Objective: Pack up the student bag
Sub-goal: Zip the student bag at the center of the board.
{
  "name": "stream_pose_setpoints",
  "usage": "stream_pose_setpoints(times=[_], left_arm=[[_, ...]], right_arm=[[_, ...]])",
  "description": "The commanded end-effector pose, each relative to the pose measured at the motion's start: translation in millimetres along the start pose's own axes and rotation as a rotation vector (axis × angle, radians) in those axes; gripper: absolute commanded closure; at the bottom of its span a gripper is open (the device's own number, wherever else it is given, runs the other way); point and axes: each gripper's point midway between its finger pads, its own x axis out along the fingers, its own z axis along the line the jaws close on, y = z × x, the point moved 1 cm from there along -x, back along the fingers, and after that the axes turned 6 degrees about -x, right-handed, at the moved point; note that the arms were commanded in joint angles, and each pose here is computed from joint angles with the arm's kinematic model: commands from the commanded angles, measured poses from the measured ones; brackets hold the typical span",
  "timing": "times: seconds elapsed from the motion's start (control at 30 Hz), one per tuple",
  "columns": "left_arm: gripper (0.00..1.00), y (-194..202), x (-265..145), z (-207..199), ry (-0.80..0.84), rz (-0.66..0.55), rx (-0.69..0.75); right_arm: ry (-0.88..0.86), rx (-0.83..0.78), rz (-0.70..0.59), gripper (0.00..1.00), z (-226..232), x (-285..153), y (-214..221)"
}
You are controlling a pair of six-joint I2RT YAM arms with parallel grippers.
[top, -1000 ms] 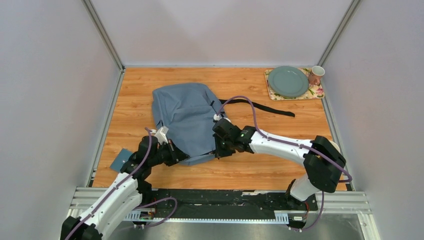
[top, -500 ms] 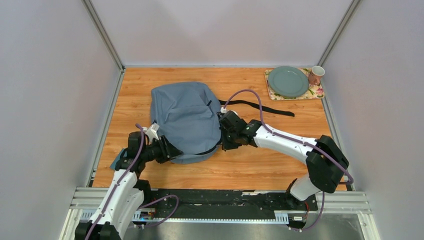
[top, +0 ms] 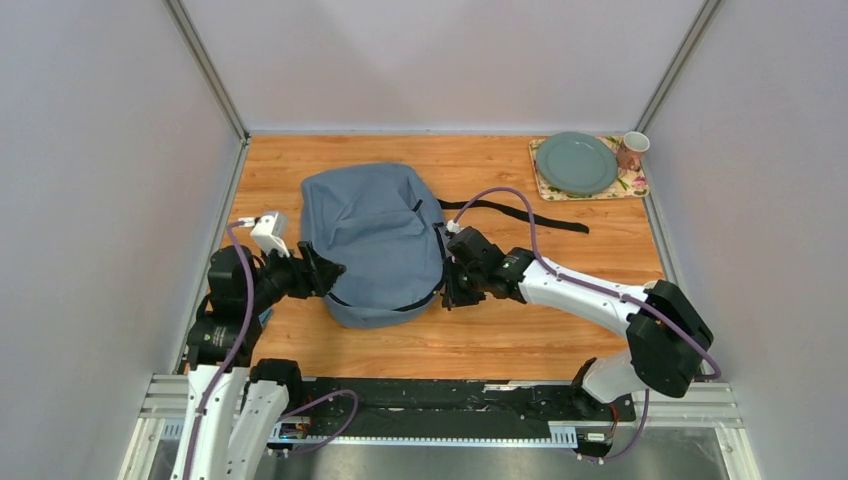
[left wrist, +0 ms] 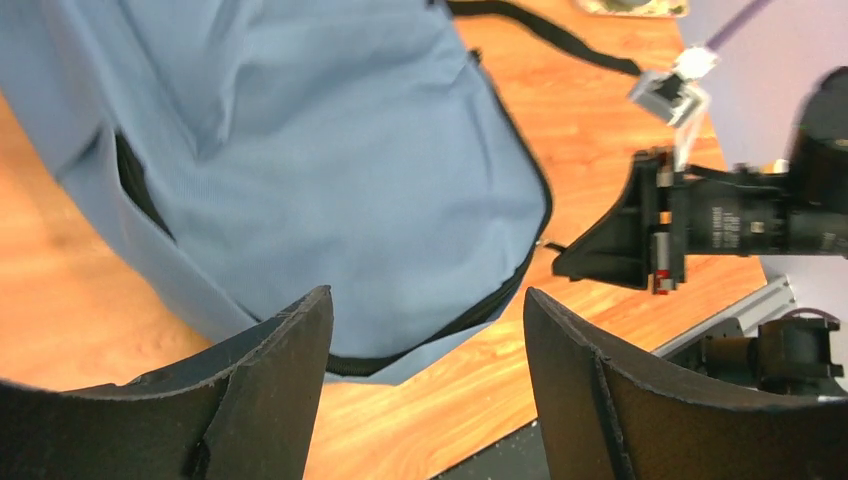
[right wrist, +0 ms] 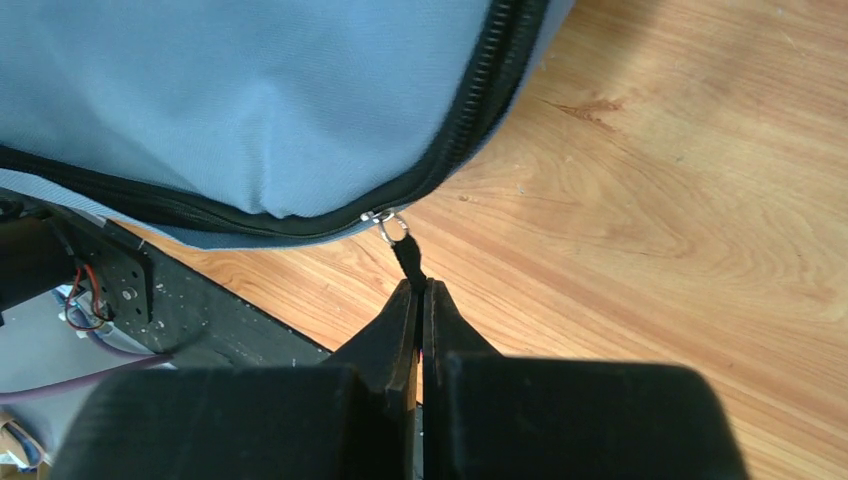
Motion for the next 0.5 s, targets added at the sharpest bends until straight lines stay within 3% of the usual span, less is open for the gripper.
stream_pose_setpoints(times=[0.0,0.2,0.27,0.4,0.47], left_arm=[[0.23,-19,-9,-25,0.107,0.003,0.187],[0.22,13,5,-58,0.293,0.132,0.385],[0.22,25,18,-54,0.243,0.152,0.476],[0.21,85,45,-67,0.216,0.305,0.757],[0.21,100,51,-72,0.18,0.288,0.919]], right_arm=[[-0.067,0.007,-0.059,1.0,14,-12,-14],[-0.082,0.01,-0.06,1.0,19,-13,-16],[-0.086,0.009,-0.057,1.0,21,-13,-16],[-0.08,0.015,-0.06,1.0,20,-14,-18],[-0.078,0.017,-0.064,1.0,21,-16,-19]])
